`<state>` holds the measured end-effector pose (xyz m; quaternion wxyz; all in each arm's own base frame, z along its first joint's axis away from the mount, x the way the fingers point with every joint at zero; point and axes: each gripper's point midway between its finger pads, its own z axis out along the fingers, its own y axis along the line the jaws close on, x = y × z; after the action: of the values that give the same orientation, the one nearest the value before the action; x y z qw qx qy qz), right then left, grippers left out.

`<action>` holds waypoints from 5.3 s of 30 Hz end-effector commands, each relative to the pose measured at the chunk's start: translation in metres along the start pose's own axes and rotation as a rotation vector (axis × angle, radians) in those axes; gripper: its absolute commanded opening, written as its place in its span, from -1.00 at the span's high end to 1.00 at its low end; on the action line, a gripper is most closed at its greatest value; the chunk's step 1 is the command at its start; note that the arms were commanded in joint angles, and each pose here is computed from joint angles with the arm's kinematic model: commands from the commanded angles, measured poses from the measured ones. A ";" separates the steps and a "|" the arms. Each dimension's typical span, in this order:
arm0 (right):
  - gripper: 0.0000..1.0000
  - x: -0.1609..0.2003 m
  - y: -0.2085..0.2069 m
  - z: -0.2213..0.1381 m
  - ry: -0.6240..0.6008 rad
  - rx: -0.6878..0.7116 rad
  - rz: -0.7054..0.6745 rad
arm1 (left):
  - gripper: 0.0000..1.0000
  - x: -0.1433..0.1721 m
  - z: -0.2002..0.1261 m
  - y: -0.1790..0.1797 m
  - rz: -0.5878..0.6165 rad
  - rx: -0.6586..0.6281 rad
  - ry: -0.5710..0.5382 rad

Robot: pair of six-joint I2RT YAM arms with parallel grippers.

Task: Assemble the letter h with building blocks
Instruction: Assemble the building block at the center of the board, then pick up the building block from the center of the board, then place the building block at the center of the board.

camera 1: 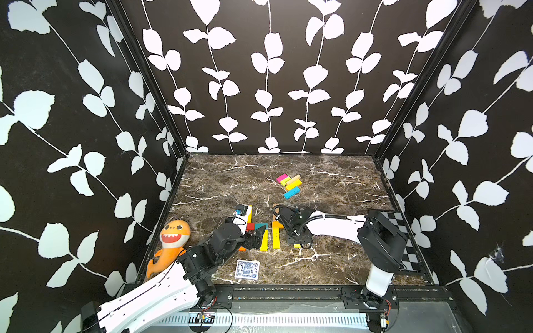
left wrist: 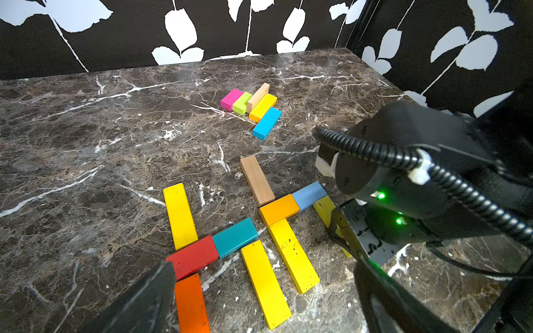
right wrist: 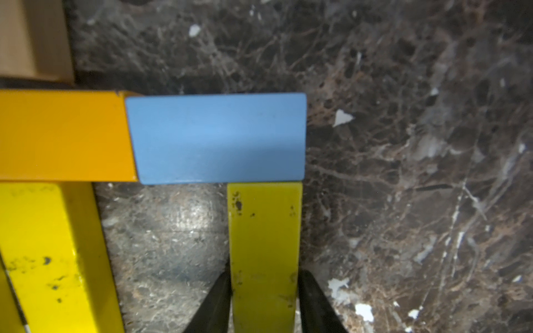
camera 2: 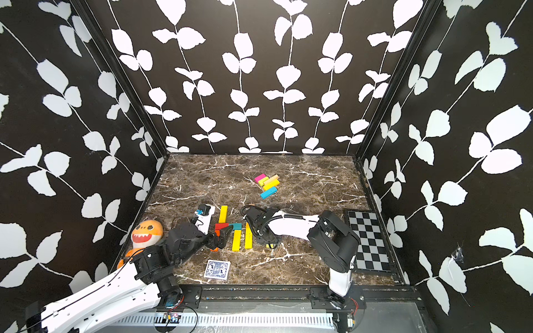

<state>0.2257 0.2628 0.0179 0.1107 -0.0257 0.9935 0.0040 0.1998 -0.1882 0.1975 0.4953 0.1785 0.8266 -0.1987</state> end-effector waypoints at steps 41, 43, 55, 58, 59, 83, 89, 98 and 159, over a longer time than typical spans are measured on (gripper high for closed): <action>-0.56 -0.108 0.080 -0.057 -0.179 -0.561 -0.053 | -0.98 -0.006 -0.005 0.007 -0.038 -0.031 -0.031; -0.56 -0.116 0.079 -0.044 -0.148 -0.565 -0.025 | -0.98 -0.007 -0.006 0.009 -0.043 -0.039 -0.032; -0.55 -0.134 0.089 -0.010 -0.077 -0.610 -0.004 | -0.98 -0.010 -0.010 0.012 -0.073 -0.056 -0.035; -0.55 -0.134 0.090 -0.006 -0.070 -0.614 -0.003 | -0.98 -0.011 -0.009 0.012 -0.075 -0.060 -0.036; -0.55 -0.134 0.091 -0.004 -0.067 -0.616 -0.003 | -0.98 -0.011 -0.008 0.011 -0.077 -0.059 -0.036; -0.54 -0.157 0.082 -0.001 -0.095 -0.598 0.022 | -0.98 -0.008 0.000 0.011 -0.061 -0.075 -0.014; -0.54 -0.186 0.062 -0.063 -0.260 -0.539 -0.032 | -0.98 -0.014 0.001 0.007 -0.050 -0.065 -0.018; -0.53 -0.198 -0.004 -0.039 -0.215 -0.202 0.092 | -0.98 -0.013 0.005 0.001 -0.045 -0.042 -0.001; 0.63 -0.148 -0.063 0.018 -0.086 -0.144 -0.118 | -0.97 -0.011 0.007 -0.009 -0.048 0.014 0.010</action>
<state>0.3838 0.2010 0.0257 0.1443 -0.0717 0.9850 0.0619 0.2024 -0.1983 0.1915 0.4718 0.1710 0.8401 -0.2056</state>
